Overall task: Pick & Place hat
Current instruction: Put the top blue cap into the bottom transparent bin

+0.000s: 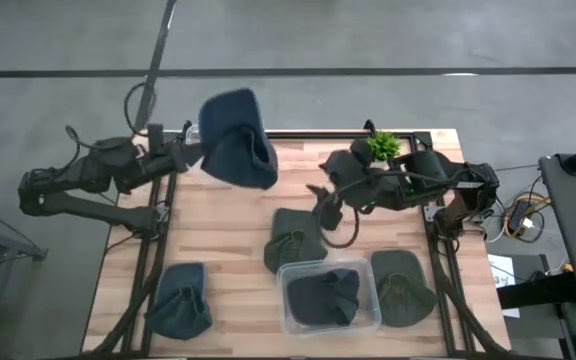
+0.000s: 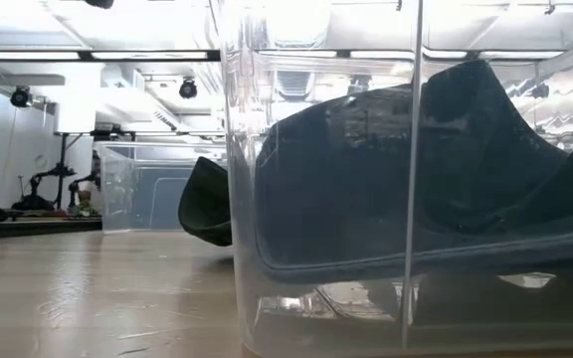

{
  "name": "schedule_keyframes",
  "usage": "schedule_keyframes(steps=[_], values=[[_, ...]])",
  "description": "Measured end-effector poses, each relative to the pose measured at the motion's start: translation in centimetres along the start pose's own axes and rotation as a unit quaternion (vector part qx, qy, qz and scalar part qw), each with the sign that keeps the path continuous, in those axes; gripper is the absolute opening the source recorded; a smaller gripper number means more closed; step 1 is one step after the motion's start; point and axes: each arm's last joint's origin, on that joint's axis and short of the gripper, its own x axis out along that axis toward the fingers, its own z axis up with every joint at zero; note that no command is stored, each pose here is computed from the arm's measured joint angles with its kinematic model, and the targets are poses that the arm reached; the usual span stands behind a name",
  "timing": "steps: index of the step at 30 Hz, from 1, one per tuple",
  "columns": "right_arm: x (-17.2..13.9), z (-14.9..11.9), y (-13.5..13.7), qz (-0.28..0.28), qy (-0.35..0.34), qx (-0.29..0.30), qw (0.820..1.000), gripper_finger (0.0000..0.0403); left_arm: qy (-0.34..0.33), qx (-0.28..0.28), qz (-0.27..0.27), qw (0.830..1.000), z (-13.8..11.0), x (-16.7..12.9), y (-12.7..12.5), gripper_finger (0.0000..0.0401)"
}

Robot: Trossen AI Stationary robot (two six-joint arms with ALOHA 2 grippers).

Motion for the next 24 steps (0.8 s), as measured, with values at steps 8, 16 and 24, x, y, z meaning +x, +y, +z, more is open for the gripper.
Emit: schedule_keyframes(steps=[8,16,24], values=[[-1.1,2.5,1.0,0.015,-0.126,0.008,0.992,0.0247,-0.095,-0.024,-0.112,0.989,1.9,-0.2,-2.4,0.0006],[0.0,4.6,3.6,0.034,-0.24,-0.034,0.97,0.0247,-0.147,-0.016,-0.166,0.975,3.0,-0.7,-3.4,0.0006],[2.9,5.2,4.8,-0.001,-0.272,-0.031,0.962,0.0247,-0.147,-0.021,-0.174,0.973,2.8,-0.3,-3.6,0.0006]])
